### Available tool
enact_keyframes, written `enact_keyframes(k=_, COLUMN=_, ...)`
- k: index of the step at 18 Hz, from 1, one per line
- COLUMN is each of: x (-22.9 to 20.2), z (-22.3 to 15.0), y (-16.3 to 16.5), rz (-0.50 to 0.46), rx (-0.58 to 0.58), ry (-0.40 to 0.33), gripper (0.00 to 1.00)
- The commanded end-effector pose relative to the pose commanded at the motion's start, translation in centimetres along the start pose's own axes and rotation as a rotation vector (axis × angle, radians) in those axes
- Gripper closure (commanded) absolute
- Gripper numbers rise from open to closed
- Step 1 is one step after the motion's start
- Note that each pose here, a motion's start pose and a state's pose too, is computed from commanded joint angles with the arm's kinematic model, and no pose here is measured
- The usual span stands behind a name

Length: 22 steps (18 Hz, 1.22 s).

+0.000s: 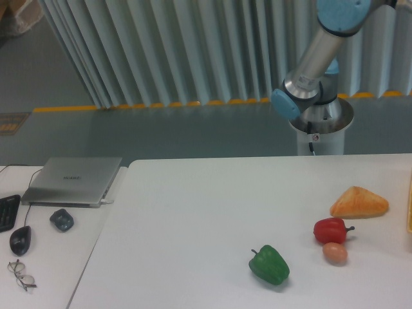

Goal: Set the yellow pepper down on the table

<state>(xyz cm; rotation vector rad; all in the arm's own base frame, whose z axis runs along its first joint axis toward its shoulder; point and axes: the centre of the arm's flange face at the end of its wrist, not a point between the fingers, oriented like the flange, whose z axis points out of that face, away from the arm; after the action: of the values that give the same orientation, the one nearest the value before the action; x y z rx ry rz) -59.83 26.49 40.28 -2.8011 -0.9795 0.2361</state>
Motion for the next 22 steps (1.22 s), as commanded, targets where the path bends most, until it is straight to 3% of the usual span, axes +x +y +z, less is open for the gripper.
enact_keyframes(k=4, x=7.9, z=-4.2, y=-2.3, rz=-0.075, rx=0.03, ry=0.002, gripper=0.67)
enact_keyframes(k=10, x=17.3, z=-4.1, y=-5.0, rz=-0.067, rx=0.024, ry=-0.015, gripper=0.66)
enact_keyframes(k=13, x=22.0, z=-1.9, y=-6.7, rz=-0.041, rx=0.024, ry=-0.003, gripper=0.66)
enact_keyframes(k=18, x=30.8, z=3.7, y=-8.7, rz=0.017, rx=-0.018, ry=-0.155, gripper=0.66)
enact_keyframes(k=22, x=35.6, z=5.9, y=-7.7, rz=0.086, rx=-0.053, ry=-0.151, gripper=0.66)
